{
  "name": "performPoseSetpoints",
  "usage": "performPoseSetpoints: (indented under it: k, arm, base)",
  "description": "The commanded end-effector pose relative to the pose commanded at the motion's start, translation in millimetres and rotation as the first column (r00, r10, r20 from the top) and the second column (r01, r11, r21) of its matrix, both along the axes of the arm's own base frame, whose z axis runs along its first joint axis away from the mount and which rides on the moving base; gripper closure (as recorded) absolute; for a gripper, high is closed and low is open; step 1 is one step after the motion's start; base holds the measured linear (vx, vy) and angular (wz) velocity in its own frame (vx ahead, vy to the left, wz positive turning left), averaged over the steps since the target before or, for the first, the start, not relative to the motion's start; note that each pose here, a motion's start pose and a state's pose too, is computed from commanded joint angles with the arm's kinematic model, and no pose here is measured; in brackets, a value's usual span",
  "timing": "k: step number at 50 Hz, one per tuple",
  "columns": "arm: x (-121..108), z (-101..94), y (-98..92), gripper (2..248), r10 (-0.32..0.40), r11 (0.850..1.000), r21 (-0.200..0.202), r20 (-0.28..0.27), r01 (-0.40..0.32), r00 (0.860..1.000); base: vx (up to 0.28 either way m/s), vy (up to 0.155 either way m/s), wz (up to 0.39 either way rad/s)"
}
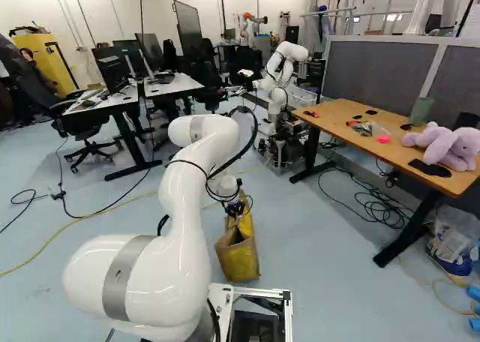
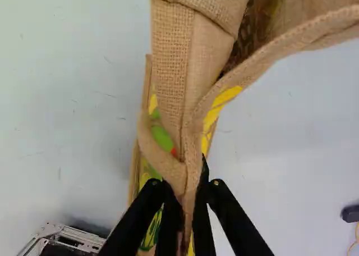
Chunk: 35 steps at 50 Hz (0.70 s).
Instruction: Pick up the bag on the ground and place it on the table
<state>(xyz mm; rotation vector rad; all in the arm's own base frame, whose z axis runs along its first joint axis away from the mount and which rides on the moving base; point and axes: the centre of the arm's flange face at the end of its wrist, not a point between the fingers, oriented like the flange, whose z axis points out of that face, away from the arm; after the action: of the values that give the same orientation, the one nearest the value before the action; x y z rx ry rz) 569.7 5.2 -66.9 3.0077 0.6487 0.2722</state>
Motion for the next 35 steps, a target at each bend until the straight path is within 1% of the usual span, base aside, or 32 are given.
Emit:
performPoseSetpoints:
  k: [10, 14, 20, 25, 35]
  arm:
    - [-1, 15.1, 0.0, 225, 0.0, 1.0, 0.0, 0.005, 0.0, 1.0]
    - [-1, 21.1, 0.0, 225, -0.017, 1.0, 0.003, 0.007, 0.017, 1.0]
    - [-2, 30.2, 0.0, 225, -0.067, 0.998, 0.013, 0.011, 0.067, 0.998]
    - [-2, 37.7, 0.0, 225, -0.115, 0.993, 0.023, 0.013, 0.115, 0.993]
    - [-3, 52.7, -0.1, 225, -0.216, 0.976, 0.045, 0.018, 0.215, 0.976]
  base:
    - [0.0, 0.0, 0.0]
    - [0.0, 0.0, 0.0]
    - [0.0, 0.0, 0.0]
    - [0.0, 0.0, 0.0]
    - [0.0, 0.0, 0.0]
